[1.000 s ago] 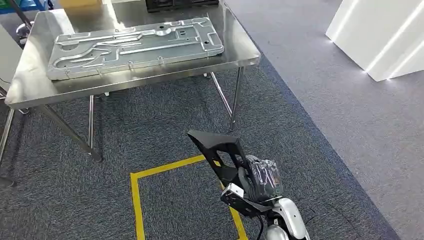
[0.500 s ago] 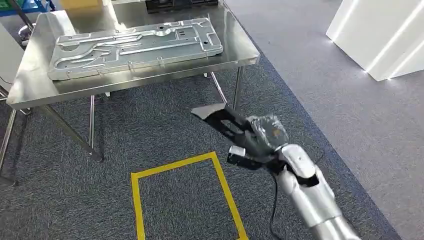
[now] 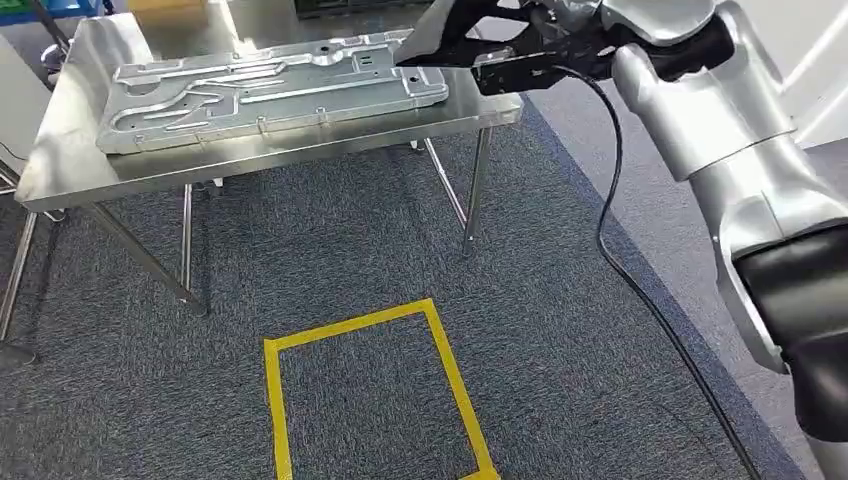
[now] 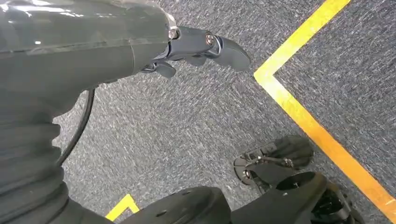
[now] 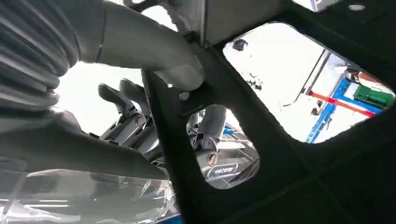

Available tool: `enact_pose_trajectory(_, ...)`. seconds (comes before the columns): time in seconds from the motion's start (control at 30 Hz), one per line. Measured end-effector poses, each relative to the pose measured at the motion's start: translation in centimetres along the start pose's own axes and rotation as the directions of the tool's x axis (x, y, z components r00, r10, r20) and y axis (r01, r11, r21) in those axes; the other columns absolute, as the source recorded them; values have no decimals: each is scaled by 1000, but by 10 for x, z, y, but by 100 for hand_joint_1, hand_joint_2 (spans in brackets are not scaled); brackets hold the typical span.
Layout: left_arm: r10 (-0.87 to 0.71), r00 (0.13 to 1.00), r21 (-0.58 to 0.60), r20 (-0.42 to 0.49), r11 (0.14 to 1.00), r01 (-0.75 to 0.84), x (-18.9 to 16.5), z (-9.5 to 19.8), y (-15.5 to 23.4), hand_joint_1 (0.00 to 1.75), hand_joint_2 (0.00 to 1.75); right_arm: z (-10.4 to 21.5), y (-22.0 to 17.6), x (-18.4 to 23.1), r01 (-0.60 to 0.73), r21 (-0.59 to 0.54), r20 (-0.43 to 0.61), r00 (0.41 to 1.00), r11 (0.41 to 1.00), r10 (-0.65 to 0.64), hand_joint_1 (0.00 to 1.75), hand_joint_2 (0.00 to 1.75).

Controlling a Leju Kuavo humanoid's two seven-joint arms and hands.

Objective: Take the parts from the cabinet and place them on the table.

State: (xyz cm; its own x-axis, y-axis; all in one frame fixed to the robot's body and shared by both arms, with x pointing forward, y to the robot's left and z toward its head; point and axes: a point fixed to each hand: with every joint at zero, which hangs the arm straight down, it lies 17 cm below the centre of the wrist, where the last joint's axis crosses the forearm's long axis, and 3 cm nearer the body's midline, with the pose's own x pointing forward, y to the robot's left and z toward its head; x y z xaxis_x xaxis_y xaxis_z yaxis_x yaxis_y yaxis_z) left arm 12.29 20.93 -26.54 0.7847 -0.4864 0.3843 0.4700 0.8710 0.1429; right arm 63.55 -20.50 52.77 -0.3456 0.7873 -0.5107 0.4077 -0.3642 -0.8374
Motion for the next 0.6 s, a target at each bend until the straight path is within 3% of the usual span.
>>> enact_pose_trajectory(0.6, 45, 999, -2, -13, 999, -45, -3, 1, -1, 0, 175, -13, 24, 12, -95, 77, 27, 995, 992, 93, 175, 175)
